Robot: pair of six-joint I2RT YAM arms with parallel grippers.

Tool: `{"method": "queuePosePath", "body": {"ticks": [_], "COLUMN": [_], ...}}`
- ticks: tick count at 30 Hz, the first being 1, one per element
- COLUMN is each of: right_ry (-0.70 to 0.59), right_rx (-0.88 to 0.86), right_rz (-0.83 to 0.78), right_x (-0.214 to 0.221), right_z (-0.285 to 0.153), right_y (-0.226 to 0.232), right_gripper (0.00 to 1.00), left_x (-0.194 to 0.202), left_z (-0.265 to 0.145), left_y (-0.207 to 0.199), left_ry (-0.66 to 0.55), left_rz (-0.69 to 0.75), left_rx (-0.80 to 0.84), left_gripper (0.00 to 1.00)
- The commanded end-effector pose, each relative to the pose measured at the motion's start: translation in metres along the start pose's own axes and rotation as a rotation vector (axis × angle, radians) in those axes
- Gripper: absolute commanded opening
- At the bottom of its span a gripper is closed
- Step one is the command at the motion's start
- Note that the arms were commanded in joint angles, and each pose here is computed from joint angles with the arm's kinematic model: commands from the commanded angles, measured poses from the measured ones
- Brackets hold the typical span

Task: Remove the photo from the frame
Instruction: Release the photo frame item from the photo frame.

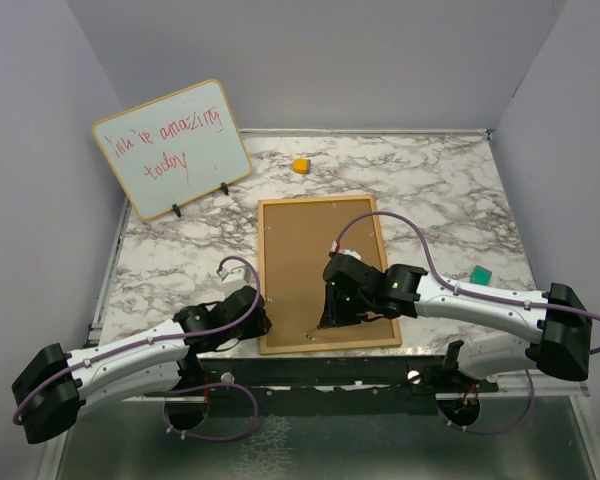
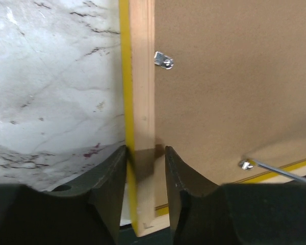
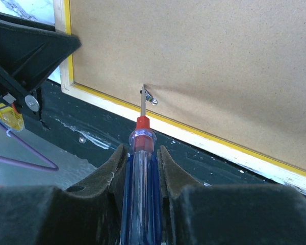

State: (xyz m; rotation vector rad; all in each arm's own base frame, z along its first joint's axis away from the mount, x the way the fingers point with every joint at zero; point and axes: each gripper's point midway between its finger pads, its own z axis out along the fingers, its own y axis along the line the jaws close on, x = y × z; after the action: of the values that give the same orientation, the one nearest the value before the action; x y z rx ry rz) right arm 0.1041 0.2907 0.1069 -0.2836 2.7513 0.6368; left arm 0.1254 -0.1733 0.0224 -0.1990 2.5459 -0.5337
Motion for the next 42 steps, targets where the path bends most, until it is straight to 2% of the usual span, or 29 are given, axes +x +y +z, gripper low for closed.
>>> {"method": "queuePosePath", "body": {"ticks": [1, 12, 16, 22, 28, 32, 42], "right_ry": [-0.007, -0.128, -0.142, -0.216, -0.275, -0.301, -0.307], "right_rx": [-0.03, -0.026, 0.021, 0.026, -0.098, -0.178, -0.097], "right_rz": [-0.016, 0.052, 0.096, 0.253, 0.422, 0.414, 0.427], "right_x": [-0.004, -0.021, -0.024, -0.027, -0.023, -0.022, -0.017], "right_z": [-0.013, -0.028, -0.03, -0.034, -0.036, -0.044, -0.045], "right_y": [0.009, 0.003, -0.003, -0.016, -0.02, -0.017, -0.037], "right_gripper": [0.0, 0.0, 0.0, 0.01, 0.0, 0.01, 0.0], "left_x": [0.009, 0.005, 0.005, 0.02, 0.035, 0.035, 0.038], "left_z": [-0.001, -0.002, 0.0, 0.004, 0.013, 0.015, 0.012], "left_y": [0.006, 0.005, 0.005, 0.005, 0.004, -0.003, -0.042], "left_ry": [0.036, 0.016, 0.012, 0.076, 0.141, 0.149, 0.163], "left_rz": [0.007, -0.016, -0.023, -0.013, -0.007, 0.001, 0.038], "left_rx": [-0.015, -0.013, -0.01, 0.002, 0.013, 0.029, 0.127], "left_gripper": [0.42, 0.54, 0.54, 0.46, 0.3, 0.22, 0.16]}}
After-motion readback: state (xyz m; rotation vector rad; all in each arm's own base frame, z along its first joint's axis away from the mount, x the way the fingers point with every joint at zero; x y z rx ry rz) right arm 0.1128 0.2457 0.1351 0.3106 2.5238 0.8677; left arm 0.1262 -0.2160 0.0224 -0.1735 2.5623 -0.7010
